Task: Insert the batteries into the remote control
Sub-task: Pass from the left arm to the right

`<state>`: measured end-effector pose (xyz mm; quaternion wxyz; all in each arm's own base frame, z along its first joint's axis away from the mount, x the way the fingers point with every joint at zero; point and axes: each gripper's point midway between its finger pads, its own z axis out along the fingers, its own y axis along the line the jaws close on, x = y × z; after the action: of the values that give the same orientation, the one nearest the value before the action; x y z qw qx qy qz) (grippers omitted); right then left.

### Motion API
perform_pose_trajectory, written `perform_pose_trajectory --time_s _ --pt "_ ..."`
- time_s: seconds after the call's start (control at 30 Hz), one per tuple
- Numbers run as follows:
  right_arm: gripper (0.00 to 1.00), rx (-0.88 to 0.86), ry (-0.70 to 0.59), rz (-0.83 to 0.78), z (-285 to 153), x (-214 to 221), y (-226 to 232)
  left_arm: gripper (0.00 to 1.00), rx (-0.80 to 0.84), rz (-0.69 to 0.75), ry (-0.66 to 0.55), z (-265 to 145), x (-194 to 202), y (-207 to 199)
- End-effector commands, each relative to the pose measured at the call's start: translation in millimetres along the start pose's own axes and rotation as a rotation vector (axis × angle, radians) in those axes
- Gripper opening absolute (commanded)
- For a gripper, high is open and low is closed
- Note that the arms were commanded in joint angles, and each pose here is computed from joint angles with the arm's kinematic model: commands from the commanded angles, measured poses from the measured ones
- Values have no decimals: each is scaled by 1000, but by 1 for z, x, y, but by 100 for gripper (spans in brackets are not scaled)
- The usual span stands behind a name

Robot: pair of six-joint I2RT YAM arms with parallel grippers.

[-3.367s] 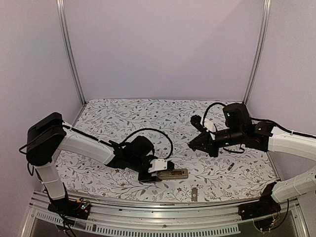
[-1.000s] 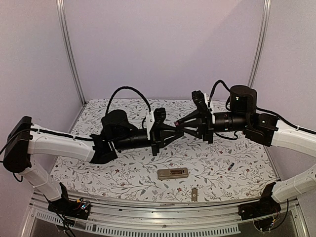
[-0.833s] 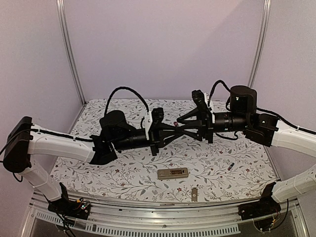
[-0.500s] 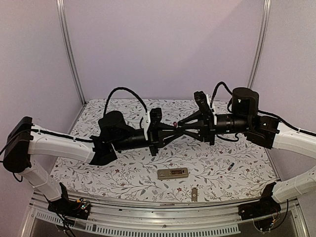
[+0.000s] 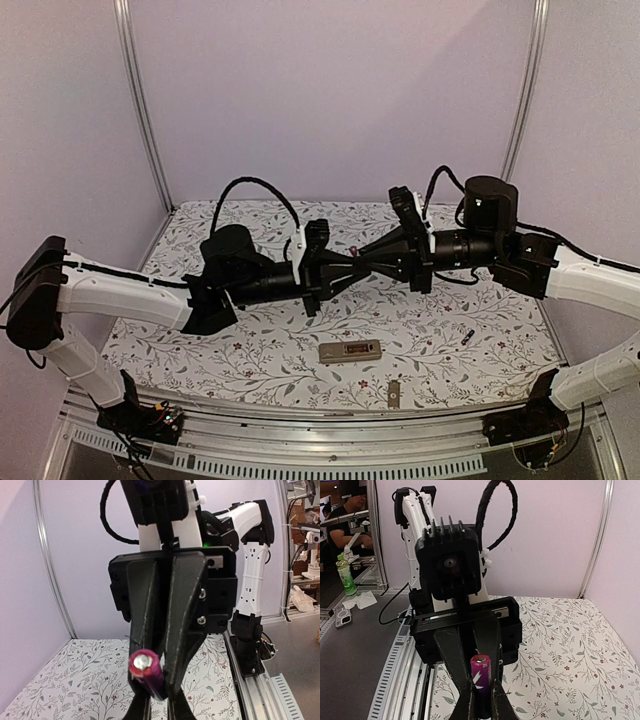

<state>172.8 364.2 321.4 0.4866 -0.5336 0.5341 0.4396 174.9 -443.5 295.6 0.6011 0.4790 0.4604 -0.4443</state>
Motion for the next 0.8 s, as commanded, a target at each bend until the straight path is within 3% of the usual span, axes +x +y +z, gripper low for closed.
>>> perform_pose_trajectory --time_s 0.0,0.03,0.07,0.1,0.13,0.17,0.23,0.33,0.43,0.57,0.77 --pt "0 -25 34 18 7 10 2 0 21 23 -9 3 -3 -7" --pt "0 -18 37 12 6 10 2 0 23 24 -1 2 -2 -8" --pt "0 -5 43 8 4 11 1 11 25 28 10 1 0 -9" --pt "0 10 54 -2 1 12 0 40 23 35 23 0 2 -8" --pt "0 29 77 -6 -1 16 -2 61 19 44 38 -3 4 -8" --pt "0 51 104 -5 -3 19 -4 75 4 58 63 -5 9 -6" --pt "0 97 167 -22 -9 24 -11 86 -33 81 120 -11 15 2" --pt "0 212 298 -73 -21 40 -29 86 -49 71 207 -21 23 11" --pt "0 293 408 -172 -27 54 -35 80 -85 8 262 -27 24 22" --pt "0 306 442 -271 -22 53 -33 56 -155 -114 283 -26 23 38" --pt "0 279 453 -305 -14 53 -29 44 -112 -243 260 -13 17 36"
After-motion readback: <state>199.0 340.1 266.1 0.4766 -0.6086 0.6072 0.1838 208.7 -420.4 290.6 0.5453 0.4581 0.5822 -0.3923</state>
